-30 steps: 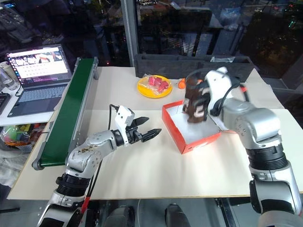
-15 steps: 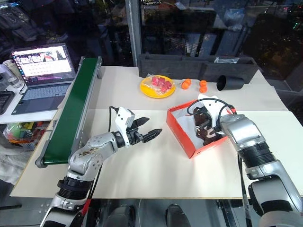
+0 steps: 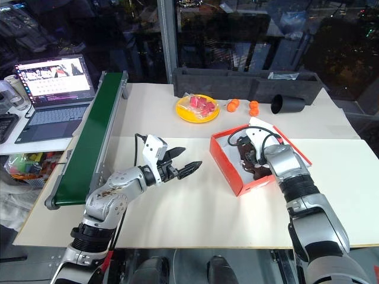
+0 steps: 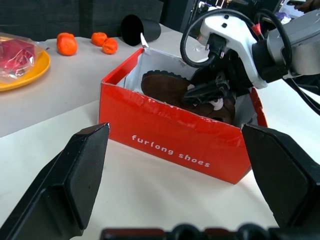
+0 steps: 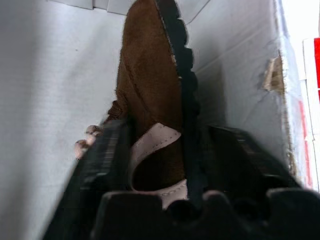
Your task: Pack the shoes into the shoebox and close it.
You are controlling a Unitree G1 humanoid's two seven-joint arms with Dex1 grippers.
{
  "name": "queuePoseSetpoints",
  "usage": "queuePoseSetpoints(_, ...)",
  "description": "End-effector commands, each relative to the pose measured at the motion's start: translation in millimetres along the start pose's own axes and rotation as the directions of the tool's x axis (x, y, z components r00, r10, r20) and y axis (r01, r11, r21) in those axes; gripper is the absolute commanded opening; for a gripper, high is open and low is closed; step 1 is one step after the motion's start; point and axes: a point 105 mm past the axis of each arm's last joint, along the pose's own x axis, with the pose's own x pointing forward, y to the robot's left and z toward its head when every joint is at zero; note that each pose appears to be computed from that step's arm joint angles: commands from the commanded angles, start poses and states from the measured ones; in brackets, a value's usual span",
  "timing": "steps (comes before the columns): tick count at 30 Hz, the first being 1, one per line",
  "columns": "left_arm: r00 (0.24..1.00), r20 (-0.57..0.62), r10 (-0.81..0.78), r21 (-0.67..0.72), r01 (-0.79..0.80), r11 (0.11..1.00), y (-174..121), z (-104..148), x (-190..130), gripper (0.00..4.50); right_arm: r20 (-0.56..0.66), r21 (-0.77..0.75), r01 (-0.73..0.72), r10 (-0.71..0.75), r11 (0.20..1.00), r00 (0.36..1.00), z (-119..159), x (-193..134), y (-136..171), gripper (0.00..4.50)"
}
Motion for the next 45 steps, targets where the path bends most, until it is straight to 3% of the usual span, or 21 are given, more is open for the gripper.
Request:
queuePoseSetpoints(1,0.999,0.043,-0.007,0.028,0.005,1.000,-2.0,13.6,-2.6,4.50,0.116,-0.009,0.041,-0.040,0.999,0.992,33.9,-15.7,-8.9,3.47)
queuePoseSetpoints(7,0.996,0.068,0.058,0.072,-0.063,0.995,12.4,21.0,-5.5,4.50,0.226,-0.025,0.063,-0.055,0.998,0.972,69.6,-43.8,-8.4,3.47)
queuePoseSetpoints(10,0.980,0.121,0.160,0.141,-0.177,0.974,33.1,32.3,-11.5,4.50,0.280,-0.044,0.132,-0.115,0.990,0.953,80.7,-64.3,-21.6,3.47)
queuePoseSetpoints(12,0.946,0.176,0.271,0.158,-0.299,0.941,55.2,43.4,-20.3,4.50,0.388,-0.025,0.118,-0.099,0.993,0.917,100.6,-83.6,-20.4,3.47)
queuePoseSetpoints(15,0.836,0.237,0.495,0.122,-0.531,0.839,101.6,54.2,-45.0,4.50,0.650,0.005,-0.139,0.102,0.990,0.753,141.5,-124.3,19.7,3.47)
queuePoseSetpoints(17,0.766,0.211,0.608,0.112,-0.636,0.763,128.0,49.7,-62.0,4.50,0.750,-0.034,-0.339,0.248,0.940,0.614,146.1,-149.9,55.0,3.47)
queuePoseSetpoints(19,0.729,0.168,0.664,0.106,-0.683,0.723,143.9,42.4,-74.2,4.50,0.751,-0.122,-0.455,0.382,0.882,0.539,131.7,-162.0,87.5,3.47)
queuePoseSetpoints(22,0.666,0.104,0.739,0.064,-0.746,0.663,169.3,31.3,-98.1,4.50,0.715,-0.138,-0.569,0.479,0.811,0.509,107.5,-157.7,116.5,3.47)
queuePoseSetpoints(26,0.643,0.073,0.763,0.066,-0.766,0.639,183.6,25.1,-113.2,4.50,0.656,-0.147,-0.586,0.522,0.797,0.545,84.2,-139.1,129.6,4.48)
queuePoseSetpoints(30,0.617,-0.007,0.787,0.094,-0.783,0.615,195.4,11.7,-124.8,4.50,0.533,-0.300,-0.507,0.582,0.808,0.614,52.7,-119.2,143.0,4.48)
queuePoseSetpoints(34,0.600,-0.038,0.799,0.119,-0.791,0.600,199.9,7.3,-128.9,4.50,0.529,-0.376,-0.427,0.569,0.822,0.629,50.2,-114.4,147.5,4.48)
queuePoseSetpoints(45,0.573,-0.097,0.814,0.100,-0.808,0.581,204.5,-2.9,-134.8,4.50,0.511,-0.372,-0.446,0.580,0.814,0.634,40.4,-111.4,158.9,4.48)
